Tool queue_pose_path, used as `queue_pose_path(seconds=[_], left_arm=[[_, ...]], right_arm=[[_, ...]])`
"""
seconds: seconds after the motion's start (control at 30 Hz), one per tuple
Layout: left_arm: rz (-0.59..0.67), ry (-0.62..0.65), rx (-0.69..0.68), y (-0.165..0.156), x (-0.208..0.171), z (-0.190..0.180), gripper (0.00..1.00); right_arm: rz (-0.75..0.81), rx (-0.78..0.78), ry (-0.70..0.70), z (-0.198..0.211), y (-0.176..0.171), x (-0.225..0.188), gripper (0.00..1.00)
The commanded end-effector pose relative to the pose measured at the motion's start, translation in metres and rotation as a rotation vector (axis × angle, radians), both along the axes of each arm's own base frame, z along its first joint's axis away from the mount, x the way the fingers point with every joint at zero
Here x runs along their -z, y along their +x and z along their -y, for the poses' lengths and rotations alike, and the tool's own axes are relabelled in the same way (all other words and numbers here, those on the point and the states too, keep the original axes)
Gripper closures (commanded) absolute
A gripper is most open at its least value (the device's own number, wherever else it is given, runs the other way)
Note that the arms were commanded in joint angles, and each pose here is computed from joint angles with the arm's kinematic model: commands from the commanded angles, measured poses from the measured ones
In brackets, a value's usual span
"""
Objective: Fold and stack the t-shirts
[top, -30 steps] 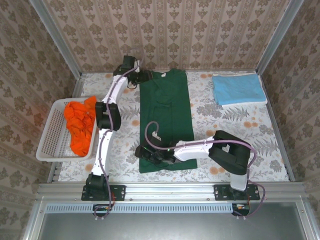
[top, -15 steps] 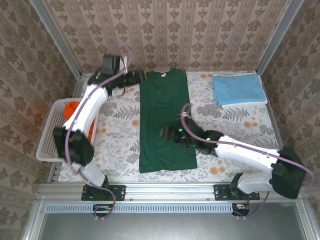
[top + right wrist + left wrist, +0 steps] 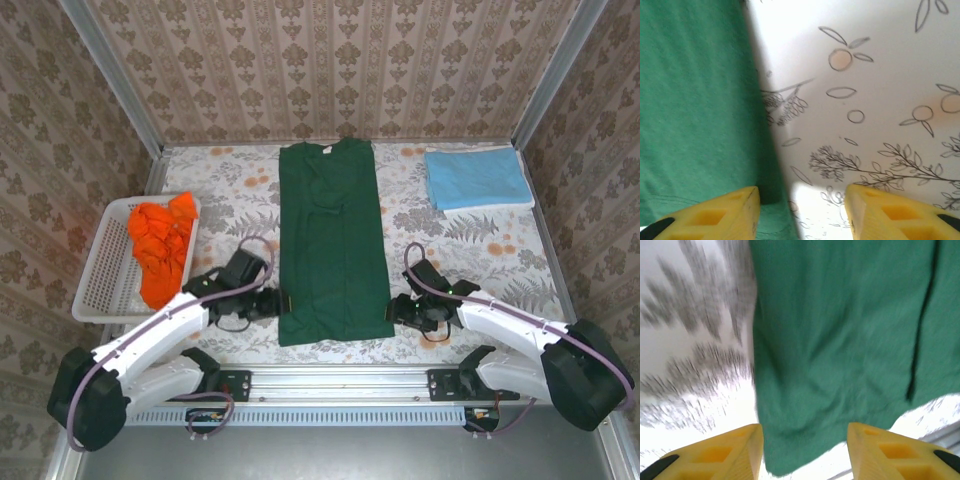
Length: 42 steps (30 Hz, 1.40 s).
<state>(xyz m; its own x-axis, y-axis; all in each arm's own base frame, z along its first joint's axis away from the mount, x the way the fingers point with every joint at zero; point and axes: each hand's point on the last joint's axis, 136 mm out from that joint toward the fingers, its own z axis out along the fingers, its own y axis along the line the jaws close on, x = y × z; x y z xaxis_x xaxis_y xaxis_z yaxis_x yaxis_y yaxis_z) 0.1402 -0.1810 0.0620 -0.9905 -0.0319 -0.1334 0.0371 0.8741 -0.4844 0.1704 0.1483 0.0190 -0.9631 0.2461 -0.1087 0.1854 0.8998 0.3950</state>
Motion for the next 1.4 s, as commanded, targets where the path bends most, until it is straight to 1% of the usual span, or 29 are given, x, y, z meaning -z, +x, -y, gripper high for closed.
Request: queue_pose_path(seconds=[0.0, 0.07, 0.13, 0.3, 0.47, 0.53, 0.7, 0.8, 0.93, 1.0, 1.13, 1.27, 1.37], left_arm=[[-0.085, -0.033, -0.050, -0.019, 0.010, 0.007, 0.52], [-0.110, -0.024, -0.054, -0.027, 0.021, 0.006, 0.53], [-0.125, -0.038, -0.057, -0.032, 0.027, 0.007, 0.57], [-0.132, 0.023, -0.072, -0.038, 0.038, -0.008, 0.57], [-0.128, -0.005, -0.070, -0.037, 0.041, -0.003, 0.55], [-0.134, -0.025, -0.058, -0.037, 0.042, 0.002, 0.56], [-0.145, -0.028, -0.033, -0.041, 0.045, 0.007, 0.59], [-0.143, -0.035, 0.004, -0.041, 0.045, 0.012, 0.61], [-0.152, -0.008, 0.027, -0.040, 0.051, 0.013, 0.68], [-0.151, -0.018, 0.030, -0.039, 0.052, 0.017, 0.72], [-0.132, -0.045, 0.043, -0.034, 0.046, 0.026, 0.74], [-0.123, -0.047, 0.061, -0.031, 0.043, 0.031, 0.75], [-0.125, -0.046, 0.078, -0.031, 0.043, 0.035, 0.80]], right_arm=[[-0.082, -0.045, 0.093, -0.015, -0.018, 0.005, 0.52], [-0.080, -0.039, 0.123, -0.018, -0.019, 0.005, 0.52], [-0.078, -0.032, 0.148, -0.021, -0.021, 0.004, 0.53], [-0.061, -0.051, 0.201, -0.029, -0.025, -0.006, 0.54], [-0.058, -0.038, 0.187, -0.027, -0.026, -0.007, 0.53], [-0.063, -0.034, 0.176, -0.026, -0.027, -0.005, 0.53], [-0.072, -0.030, 0.153, -0.024, -0.027, 0.000, 0.55], [-0.082, -0.033, 0.155, -0.025, -0.028, 0.003, 0.61], [-0.094, -0.031, 0.137, -0.023, -0.029, 0.007, 0.64], [-0.096, -0.031, 0.132, -0.022, -0.030, 0.008, 0.66], [-0.092, -0.033, 0.127, -0.021, -0.030, 0.007, 0.75], [-0.092, -0.039, 0.124, -0.021, -0.031, 0.007, 0.83], [-0.092, -0.044, 0.127, -0.022, -0.031, 0.006, 0.91]])
